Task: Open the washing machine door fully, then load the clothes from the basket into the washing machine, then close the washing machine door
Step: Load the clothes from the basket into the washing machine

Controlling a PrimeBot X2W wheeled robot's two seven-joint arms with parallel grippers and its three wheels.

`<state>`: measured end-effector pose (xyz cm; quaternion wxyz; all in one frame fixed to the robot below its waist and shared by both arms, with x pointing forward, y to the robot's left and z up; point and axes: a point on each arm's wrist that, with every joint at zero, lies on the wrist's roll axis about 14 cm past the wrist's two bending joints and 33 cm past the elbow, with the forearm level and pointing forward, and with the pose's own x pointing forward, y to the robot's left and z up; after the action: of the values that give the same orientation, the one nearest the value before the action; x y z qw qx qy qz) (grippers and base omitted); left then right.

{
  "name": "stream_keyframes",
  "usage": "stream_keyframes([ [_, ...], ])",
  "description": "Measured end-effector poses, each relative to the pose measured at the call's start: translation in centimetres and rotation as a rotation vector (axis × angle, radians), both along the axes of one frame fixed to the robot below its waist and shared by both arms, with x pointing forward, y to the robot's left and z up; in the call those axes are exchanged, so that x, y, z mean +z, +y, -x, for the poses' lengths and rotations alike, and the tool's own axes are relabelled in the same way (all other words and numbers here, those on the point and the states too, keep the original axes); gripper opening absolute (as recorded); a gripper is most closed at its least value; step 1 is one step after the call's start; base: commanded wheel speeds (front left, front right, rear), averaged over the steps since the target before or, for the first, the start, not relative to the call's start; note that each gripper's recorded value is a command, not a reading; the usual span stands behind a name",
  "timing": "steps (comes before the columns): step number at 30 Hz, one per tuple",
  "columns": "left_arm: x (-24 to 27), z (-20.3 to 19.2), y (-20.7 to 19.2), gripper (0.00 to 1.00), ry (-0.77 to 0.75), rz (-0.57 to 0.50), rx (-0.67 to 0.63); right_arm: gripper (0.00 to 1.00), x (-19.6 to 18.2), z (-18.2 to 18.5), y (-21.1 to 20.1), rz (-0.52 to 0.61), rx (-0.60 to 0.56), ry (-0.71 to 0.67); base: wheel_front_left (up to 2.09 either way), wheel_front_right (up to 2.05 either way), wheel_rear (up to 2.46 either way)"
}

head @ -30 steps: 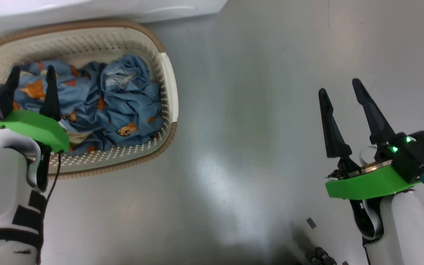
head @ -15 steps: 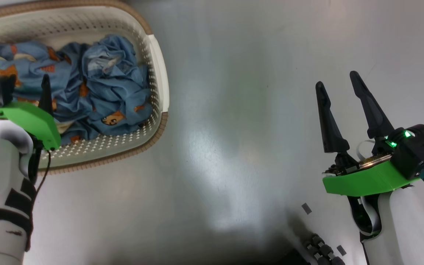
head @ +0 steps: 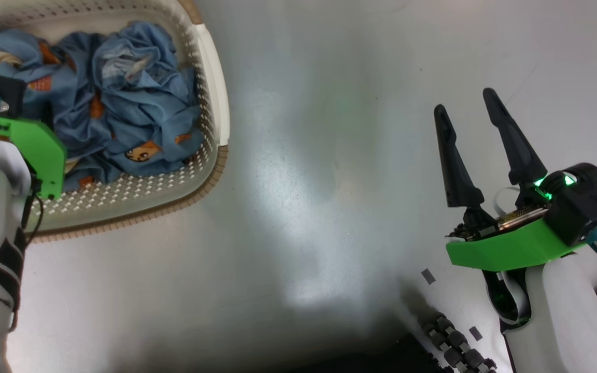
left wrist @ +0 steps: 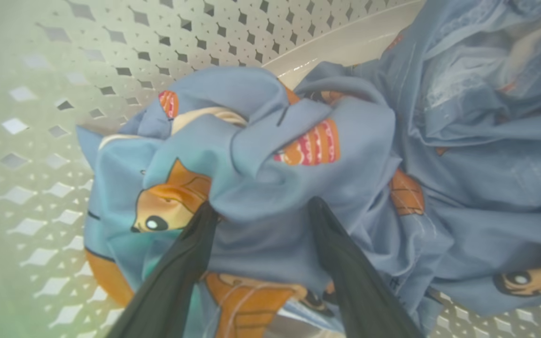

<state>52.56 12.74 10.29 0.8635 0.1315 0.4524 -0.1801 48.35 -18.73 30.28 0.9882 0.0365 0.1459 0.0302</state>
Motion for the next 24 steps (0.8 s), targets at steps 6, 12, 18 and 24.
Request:
stream_keyframes([
  [6, -1.7, 0.8, 0.5, 1.0, 0.063, -0.072, -0.069, 1.0, -0.7, 0.0, -0.1, 0.002, 0.001, 0.012, 0.0, 0.0, 0.0],
  [12, -2.5, 1.4, 0.6, 0.0, 0.103, -0.11, -0.114, 1.0, -0.8, 0.2, -0.2, 0.001, -0.001, 0.018, 0.0, 0.0, 0.0],
  [18, -1.4, 0.7, -0.1, 0.0, 0.052, -0.074, -0.099, 1.0, 0.0, -0.1, -0.3, 0.003, -0.005, -0.002, 0.0, 0.0, 0.0],
  [24, 1.1, -0.1, -1.5, 0.0, -0.041, 0.013, -0.048, 1.0, 1.8, -0.6, -0.5, 0.013, -0.01, -0.047, 0.0, 0.0, 0.0],
])
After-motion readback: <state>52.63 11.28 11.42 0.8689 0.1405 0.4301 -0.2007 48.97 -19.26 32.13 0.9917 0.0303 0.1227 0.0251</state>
